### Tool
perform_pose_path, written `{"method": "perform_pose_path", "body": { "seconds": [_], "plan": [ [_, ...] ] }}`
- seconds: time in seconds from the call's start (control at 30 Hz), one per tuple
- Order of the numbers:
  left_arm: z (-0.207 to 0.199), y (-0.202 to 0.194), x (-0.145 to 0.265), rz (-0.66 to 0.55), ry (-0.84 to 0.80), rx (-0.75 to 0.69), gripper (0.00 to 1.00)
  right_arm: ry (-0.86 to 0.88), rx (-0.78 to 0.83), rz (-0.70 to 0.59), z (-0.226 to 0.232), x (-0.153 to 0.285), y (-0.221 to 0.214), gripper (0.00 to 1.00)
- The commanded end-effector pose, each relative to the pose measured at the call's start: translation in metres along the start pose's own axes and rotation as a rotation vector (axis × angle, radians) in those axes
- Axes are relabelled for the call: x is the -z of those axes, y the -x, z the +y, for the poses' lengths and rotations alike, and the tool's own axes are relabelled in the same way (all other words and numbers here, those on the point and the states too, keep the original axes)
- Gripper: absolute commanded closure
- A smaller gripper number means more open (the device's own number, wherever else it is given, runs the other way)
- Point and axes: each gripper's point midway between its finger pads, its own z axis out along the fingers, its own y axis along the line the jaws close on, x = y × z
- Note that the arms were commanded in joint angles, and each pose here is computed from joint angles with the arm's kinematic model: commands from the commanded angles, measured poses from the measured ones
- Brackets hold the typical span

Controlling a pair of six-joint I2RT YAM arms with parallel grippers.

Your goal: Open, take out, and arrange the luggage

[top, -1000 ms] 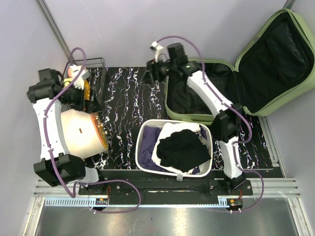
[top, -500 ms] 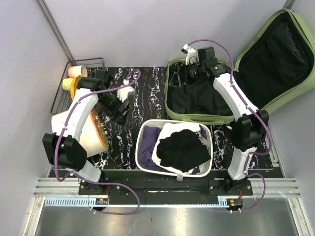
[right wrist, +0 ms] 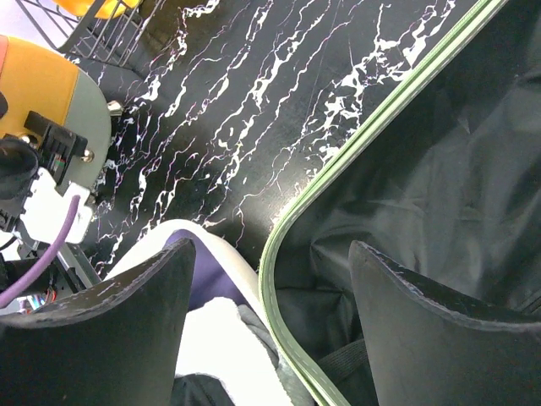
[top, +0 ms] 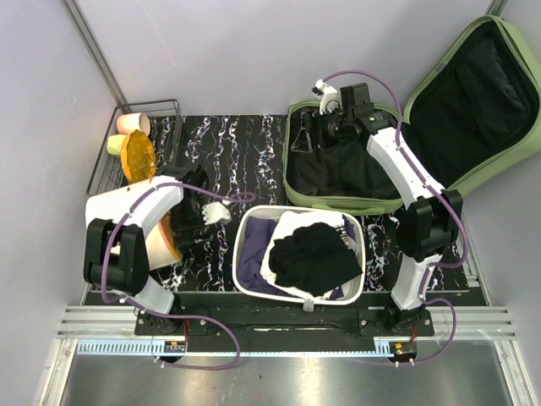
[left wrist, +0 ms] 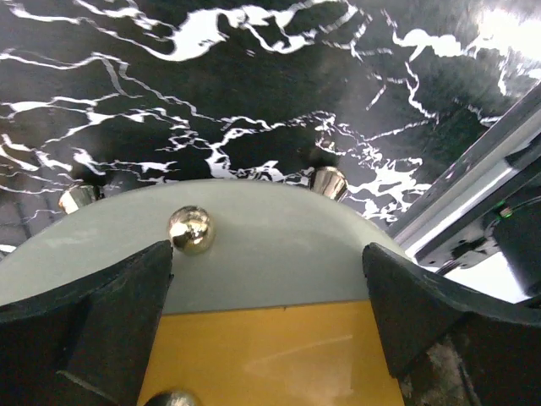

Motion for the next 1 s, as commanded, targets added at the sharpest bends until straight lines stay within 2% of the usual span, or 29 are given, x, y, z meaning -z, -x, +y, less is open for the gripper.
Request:
{"method": "perform_pose_path", "body": {
  "seconds": [0.0,0.17,0.3,0.4,0.5,0.53,0.6,0.63,0.7,0.8,0.83,0.97],
  "plan": [
    [0.0,-0.042,0.005,0.159,0.095,-0.218,0.01,-0.005,0.072,-0.065,0.011,0.031,0.019,0.18],
    [-0.012,-0.067,-0.006,0.216,0.107,-0.308,0.01,-0.013,0.067,-0.061,0.01,0.036,0.014,0.18],
    [-0.011,-0.076,-0.008,0.21,0.096,-0.263,0.01,-0.014,0.064,-0.058,0.011,0.04,0.01,0.18],
    [-0.005,-0.066,0.001,0.134,0.094,-0.191,0.01,-0.025,0.067,-0.055,0.009,0.042,0.008,0.17],
    [-0.004,-0.035,0.024,-0.001,0.074,-0.112,0.01,-0.043,0.084,-0.065,0.006,0.048,0.01,0.17],
    [0.0,-0.012,0.04,-0.106,0.08,-0.071,0.01,-0.052,0.088,-0.066,0.004,0.049,0.011,0.16],
    [-0.003,0.012,0.059,-0.199,0.062,-0.045,0.01,-0.084,0.099,-0.085,-0.002,0.059,0.015,0.14],
    [0.002,0.037,0.083,-0.32,0.071,-0.007,0.01,-0.095,0.101,-0.09,-0.004,0.061,0.017,0.13],
    [0.01,0.059,0.107,-0.419,0.085,0.044,0.01,-0.126,0.109,-0.114,-0.008,0.073,0.022,0.08],
    [0.041,0.095,0.155,-0.577,0.156,0.189,0.01,-0.198,0.115,-0.149,-0.019,0.093,0.027,0.0],
    [0.055,0.108,0.176,-0.636,0.18,0.288,0.01,-0.221,0.111,-0.16,-0.025,0.099,0.028,0.0],
    [0.087,0.138,0.218,-0.812,0.229,0.494,0.01,-0.317,0.106,-0.218,-0.033,0.132,0.029,0.0]
  ]
}}
